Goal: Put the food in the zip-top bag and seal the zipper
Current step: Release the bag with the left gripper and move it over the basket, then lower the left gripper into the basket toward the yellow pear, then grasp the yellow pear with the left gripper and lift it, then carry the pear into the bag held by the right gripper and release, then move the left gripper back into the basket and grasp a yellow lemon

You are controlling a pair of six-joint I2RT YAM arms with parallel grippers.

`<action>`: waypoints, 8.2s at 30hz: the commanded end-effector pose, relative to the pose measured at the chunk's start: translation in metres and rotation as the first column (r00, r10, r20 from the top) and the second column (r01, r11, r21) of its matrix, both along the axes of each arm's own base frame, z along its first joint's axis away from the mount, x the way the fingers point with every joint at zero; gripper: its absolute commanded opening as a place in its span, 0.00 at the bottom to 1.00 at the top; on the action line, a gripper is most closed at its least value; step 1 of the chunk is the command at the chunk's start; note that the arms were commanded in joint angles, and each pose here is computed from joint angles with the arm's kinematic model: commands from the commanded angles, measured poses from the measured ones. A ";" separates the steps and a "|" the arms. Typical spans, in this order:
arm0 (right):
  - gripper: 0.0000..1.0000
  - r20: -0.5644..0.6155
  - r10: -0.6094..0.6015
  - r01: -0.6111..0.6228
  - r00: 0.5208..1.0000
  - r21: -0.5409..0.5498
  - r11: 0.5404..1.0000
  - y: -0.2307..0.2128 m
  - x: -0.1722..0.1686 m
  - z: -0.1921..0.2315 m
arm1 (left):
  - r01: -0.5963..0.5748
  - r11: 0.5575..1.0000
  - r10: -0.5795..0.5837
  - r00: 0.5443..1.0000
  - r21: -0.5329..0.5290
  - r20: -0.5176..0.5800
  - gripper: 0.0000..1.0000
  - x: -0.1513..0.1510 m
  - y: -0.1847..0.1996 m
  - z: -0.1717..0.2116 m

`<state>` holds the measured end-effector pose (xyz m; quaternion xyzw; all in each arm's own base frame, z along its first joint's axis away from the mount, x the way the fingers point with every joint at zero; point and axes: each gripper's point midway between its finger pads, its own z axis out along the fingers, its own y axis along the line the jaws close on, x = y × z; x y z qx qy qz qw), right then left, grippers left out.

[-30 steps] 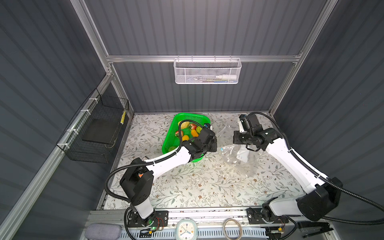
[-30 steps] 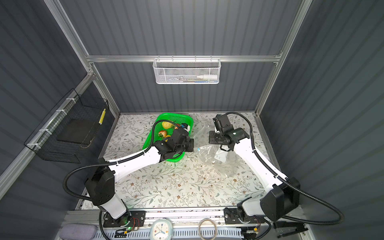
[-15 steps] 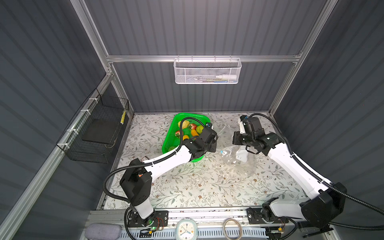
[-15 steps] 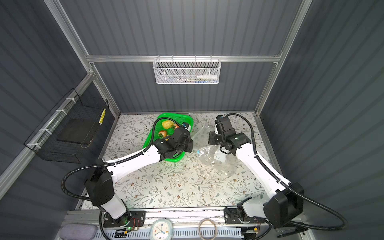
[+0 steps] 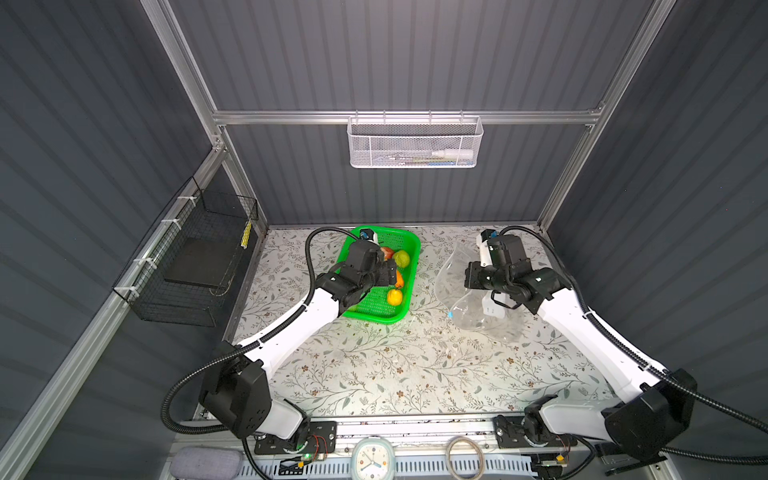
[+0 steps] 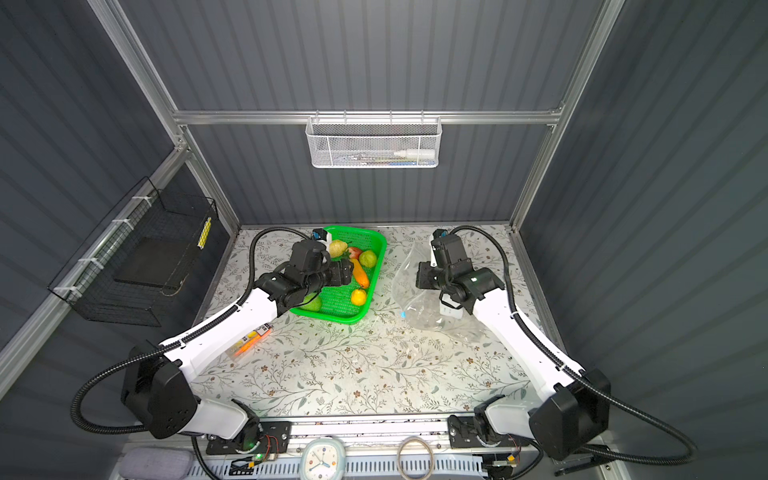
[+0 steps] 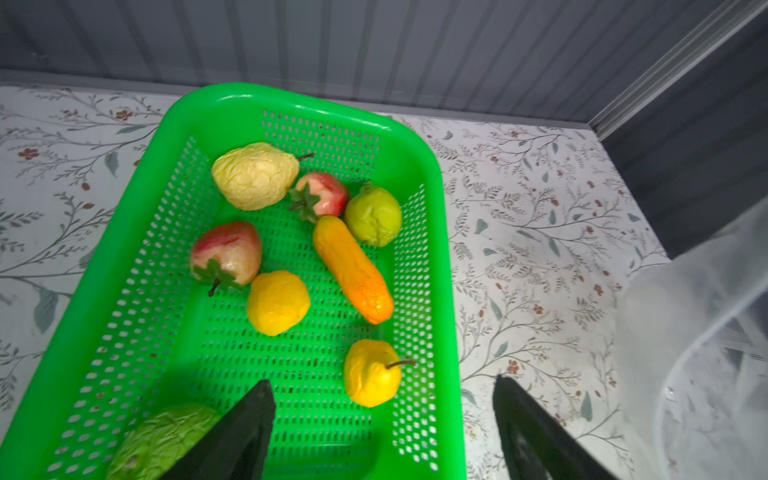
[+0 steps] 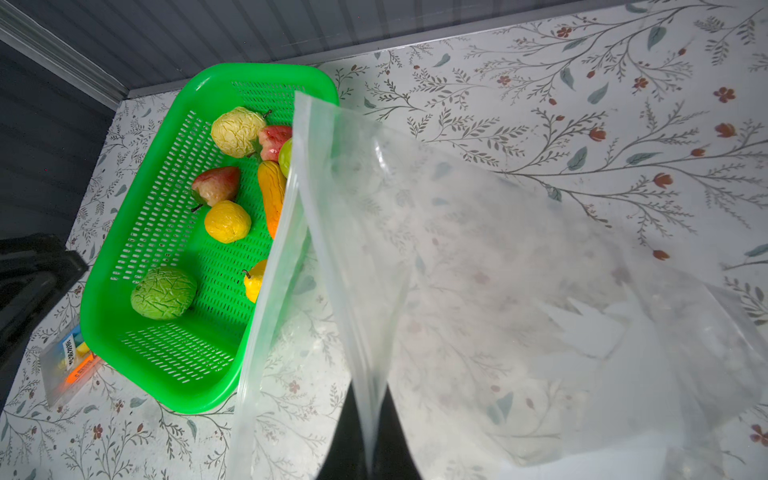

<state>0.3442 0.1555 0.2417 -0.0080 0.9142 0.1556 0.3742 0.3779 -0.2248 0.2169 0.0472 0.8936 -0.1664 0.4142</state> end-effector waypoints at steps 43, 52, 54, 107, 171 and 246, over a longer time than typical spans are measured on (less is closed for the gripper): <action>0.00 0.018 -0.004 0.005 1.000 -0.050 0.999 -0.007 0.002 -0.002 | 0.010 0.999 0.007 0.904 0.038 -0.427 0.85 -0.120 0.027 -0.094; 0.00 0.019 -0.002 0.002 1.000 -0.014 1.000 -0.005 -0.004 -0.001 | -0.002 0.990 0.032 0.977 0.141 -0.211 0.86 -0.052 0.025 -0.056; 0.00 0.014 -0.004 0.004 1.000 -0.008 1.000 -0.006 -0.006 -0.003 | -0.016 0.992 0.042 0.978 0.125 -0.204 0.86 -0.035 0.027 -0.058; 0.00 0.009 -0.003 0.004 1.000 -0.042 0.999 -0.010 -0.007 -0.012 | -0.097 0.969 0.166 0.937 0.227 -0.307 0.69 0.046 0.029 -0.171; 0.00 0.025 0.076 -0.080 0.997 0.394 0.916 0.050 -0.004 0.007 | 0.365 0.811 -0.432 0.901 -0.458 -0.046 0.56 -0.059 -0.165 0.011; 0.00 -0.047 0.051 -0.037 0.998 0.250 0.967 0.038 -0.002 -0.030 | 0.403 0.887 -0.382 0.915 0.226 -0.133 0.83 -0.059 -0.019 -0.080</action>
